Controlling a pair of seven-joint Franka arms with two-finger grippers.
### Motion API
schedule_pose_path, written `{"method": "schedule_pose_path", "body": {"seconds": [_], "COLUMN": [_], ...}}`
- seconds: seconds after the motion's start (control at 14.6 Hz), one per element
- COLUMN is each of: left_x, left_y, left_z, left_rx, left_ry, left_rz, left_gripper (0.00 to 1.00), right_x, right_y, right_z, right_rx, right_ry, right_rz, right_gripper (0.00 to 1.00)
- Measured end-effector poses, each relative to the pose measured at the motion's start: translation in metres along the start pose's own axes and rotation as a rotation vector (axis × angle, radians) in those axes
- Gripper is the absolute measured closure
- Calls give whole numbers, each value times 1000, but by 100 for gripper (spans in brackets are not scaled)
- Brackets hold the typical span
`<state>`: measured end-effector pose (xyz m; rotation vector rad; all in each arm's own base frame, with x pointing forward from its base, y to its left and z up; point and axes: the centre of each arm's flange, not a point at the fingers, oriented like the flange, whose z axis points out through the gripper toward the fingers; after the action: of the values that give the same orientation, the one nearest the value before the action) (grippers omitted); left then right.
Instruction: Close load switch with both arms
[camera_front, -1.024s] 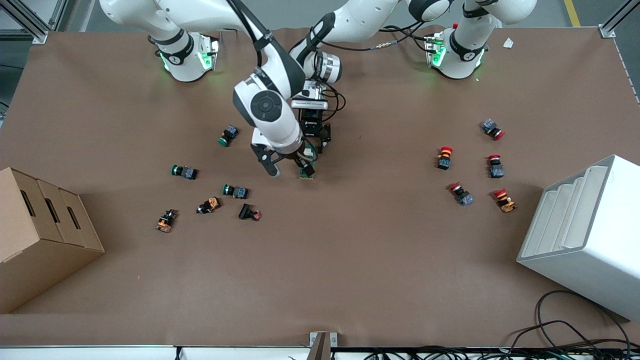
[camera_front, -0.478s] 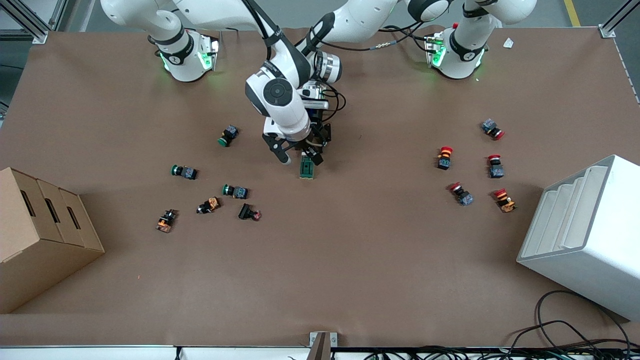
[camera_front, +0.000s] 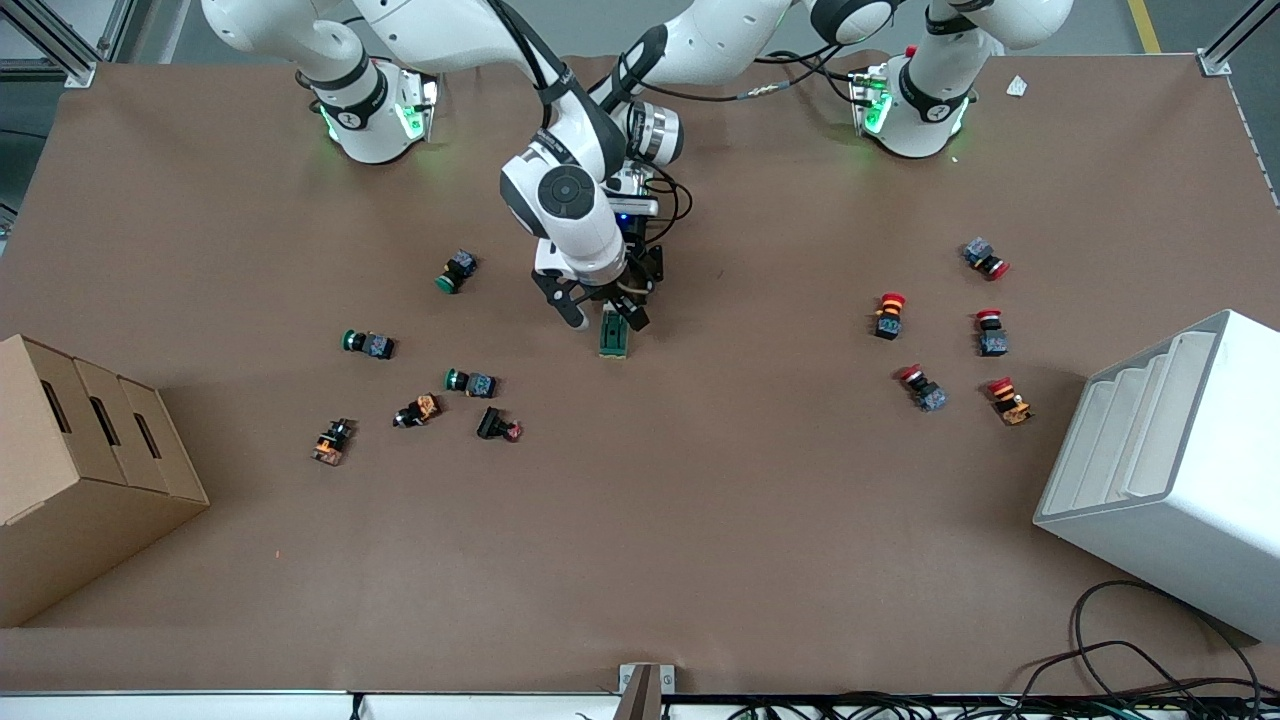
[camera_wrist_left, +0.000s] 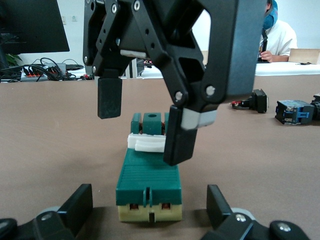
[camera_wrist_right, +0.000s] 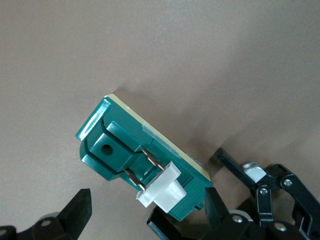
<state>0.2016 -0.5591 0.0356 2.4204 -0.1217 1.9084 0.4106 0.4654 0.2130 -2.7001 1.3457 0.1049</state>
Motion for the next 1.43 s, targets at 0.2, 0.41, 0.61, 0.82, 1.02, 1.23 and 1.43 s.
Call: {"method": "schedule_pose_path", "body": {"seconds": [0.2, 0.41, 0.61, 0.82, 1.02, 1.23, 1.43], "left_x": [0, 0, 0, 0, 0, 0, 0], "left_y": [0, 0, 0, 0, 0, 0, 0], "left_z": [0, 0, 0, 0, 0, 0, 0], "left_rx": [0, 0, 0, 0, 0, 0, 0], "left_ry": [0, 0, 0, 0, 1, 1, 1], "left_rz": [0, 0, 0, 0, 0, 0, 0], "left_gripper": [0, 0, 0, 0, 0, 0, 0], "right_x": [1, 4, 5, 7, 14, 39, 67], "right_y": [-2, -11, -14, -17, -24, -47, -67], "right_z": [2, 7, 12, 9, -3, -29, -41], "right_rx": [3, 14, 8, -2, -8, 54, 94], "right_ry": [1, 4, 5, 0, -13, -11, -7], "right_rz": [2, 8, 20, 40, 65, 96, 121], "right_gripper": [0, 0, 0, 0, 0, 0, 0]}}
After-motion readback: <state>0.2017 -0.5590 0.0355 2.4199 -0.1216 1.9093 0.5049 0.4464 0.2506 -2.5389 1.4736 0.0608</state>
